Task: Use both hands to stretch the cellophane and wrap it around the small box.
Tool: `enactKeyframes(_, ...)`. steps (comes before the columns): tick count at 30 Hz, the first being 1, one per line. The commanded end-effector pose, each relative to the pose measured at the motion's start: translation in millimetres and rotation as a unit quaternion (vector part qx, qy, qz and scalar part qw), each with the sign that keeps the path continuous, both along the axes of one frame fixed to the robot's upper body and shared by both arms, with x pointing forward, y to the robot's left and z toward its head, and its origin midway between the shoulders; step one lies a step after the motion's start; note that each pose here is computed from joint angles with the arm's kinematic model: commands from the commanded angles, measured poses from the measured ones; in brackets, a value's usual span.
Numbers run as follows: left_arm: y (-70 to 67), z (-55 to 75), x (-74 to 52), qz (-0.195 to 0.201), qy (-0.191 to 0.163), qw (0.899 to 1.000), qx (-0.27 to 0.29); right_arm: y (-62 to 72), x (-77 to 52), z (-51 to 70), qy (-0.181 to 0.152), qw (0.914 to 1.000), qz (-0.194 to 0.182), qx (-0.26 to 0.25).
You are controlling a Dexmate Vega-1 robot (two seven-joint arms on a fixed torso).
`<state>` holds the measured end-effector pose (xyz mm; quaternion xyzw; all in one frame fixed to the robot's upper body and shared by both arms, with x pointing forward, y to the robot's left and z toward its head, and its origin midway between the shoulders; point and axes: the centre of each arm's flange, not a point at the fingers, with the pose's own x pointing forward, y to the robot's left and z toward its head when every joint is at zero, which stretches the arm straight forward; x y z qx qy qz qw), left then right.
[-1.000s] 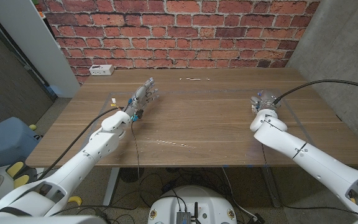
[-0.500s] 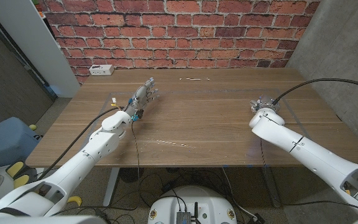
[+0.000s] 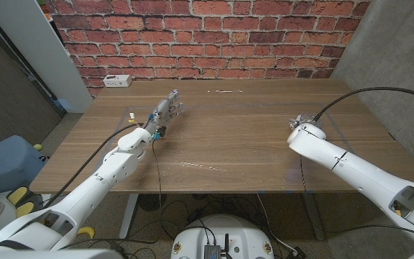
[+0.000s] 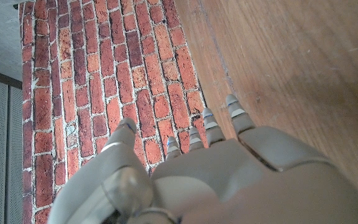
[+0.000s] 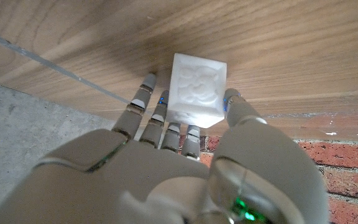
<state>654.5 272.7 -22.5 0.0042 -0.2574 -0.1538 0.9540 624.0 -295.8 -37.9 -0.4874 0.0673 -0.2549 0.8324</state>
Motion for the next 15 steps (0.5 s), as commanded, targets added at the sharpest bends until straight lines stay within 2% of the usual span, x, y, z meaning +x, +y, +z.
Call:
enactKeyframes(1,-0.1,-0.1,0.1,0.000,0.002,1.000,-0.001,6.3,2.3,-0.5,-0.021,0.9984,-0.029,-0.043)
enactKeyframes(8,0.9,-1.2,-0.8,0.001,0.004,1.000,-0.001,8.9,-2.7,-0.8,-0.072,0.9941,-0.039,-0.072)
enactKeyframes(15,0.7,-2.1,-0.1,-0.001,0.006,1.000,0.000,13.8,-11.0,-0.8,-0.131,0.9857,-0.044,-0.096)
